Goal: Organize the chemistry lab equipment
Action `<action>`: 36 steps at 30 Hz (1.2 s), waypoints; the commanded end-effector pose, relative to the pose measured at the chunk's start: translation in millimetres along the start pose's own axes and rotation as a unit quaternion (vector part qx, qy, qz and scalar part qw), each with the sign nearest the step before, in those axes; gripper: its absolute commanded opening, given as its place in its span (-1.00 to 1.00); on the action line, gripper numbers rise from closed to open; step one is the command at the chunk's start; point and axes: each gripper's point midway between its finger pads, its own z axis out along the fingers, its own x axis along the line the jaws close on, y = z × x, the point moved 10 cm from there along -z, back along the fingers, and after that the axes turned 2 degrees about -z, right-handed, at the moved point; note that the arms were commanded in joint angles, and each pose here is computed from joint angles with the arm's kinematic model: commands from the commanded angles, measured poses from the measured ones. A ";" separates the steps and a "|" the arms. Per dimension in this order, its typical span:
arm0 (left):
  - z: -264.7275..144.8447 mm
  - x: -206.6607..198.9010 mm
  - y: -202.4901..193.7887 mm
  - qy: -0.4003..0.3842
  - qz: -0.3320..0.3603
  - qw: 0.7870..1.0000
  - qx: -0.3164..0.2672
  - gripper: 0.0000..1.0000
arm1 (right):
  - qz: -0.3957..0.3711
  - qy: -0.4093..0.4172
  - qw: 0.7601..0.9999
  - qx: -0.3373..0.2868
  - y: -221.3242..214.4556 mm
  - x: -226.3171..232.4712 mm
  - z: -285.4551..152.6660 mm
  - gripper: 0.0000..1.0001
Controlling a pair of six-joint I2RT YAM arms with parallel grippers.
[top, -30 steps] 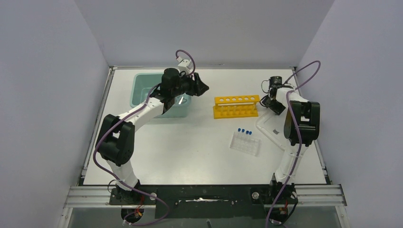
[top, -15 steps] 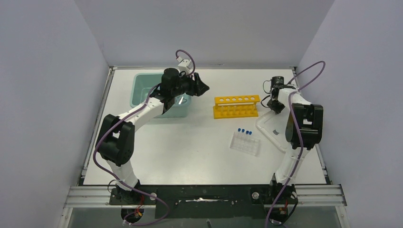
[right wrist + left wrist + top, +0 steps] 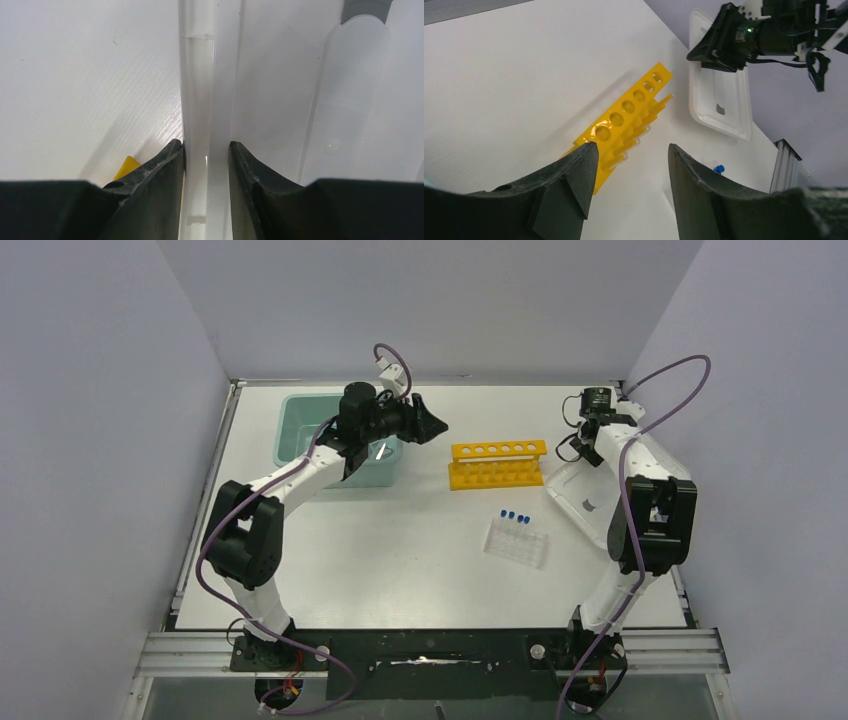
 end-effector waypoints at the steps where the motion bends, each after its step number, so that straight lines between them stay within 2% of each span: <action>1: -0.4 -44.5 22.3 -0.126 0.046 0.990 -0.031 0.07 | 0.019 0.025 0.998 -0.059 24.0 -0.9 -32.5 -1.00; 5: 4.2 -62.1 20.4 -0.182 0.039 0.982 -0.036 0.23 | 0.021 0.043 0.996 -0.075 30.5 -2.8 -48.4 -1.00; 9: 15.2 -68.7 18.7 -0.213 -0.004 0.977 -0.021 0.60 | 0.017 0.062 0.994 -0.088 34.1 -2.8 -63.2 -1.00; 14: 31.3 -77.7 12.4 -0.233 -0.047 0.971 -0.013 0.62 | 0.015 0.100 0.989 -0.105 37.5 -0.2 -86.7 -1.00; 22: 72.7 -90.0 -13.4 -0.234 -0.070 0.970 0.007 0.62 | 0.018 0.153 0.982 -0.113 39.7 2.2 -111.0 -1.00; 29: 102.8 -109.6 -31.5 -0.252 -0.068 0.965 0.036 0.62 | 0.014 0.184 0.975 -0.120 36.5 1.5 -128.6 -1.00; 36: 121.5 -109.4 -41.9 -0.226 -0.053 0.971 0.058 0.62 | -0.017 0.214 0.969 -0.119 29.2 3.7 -138.6 -1.00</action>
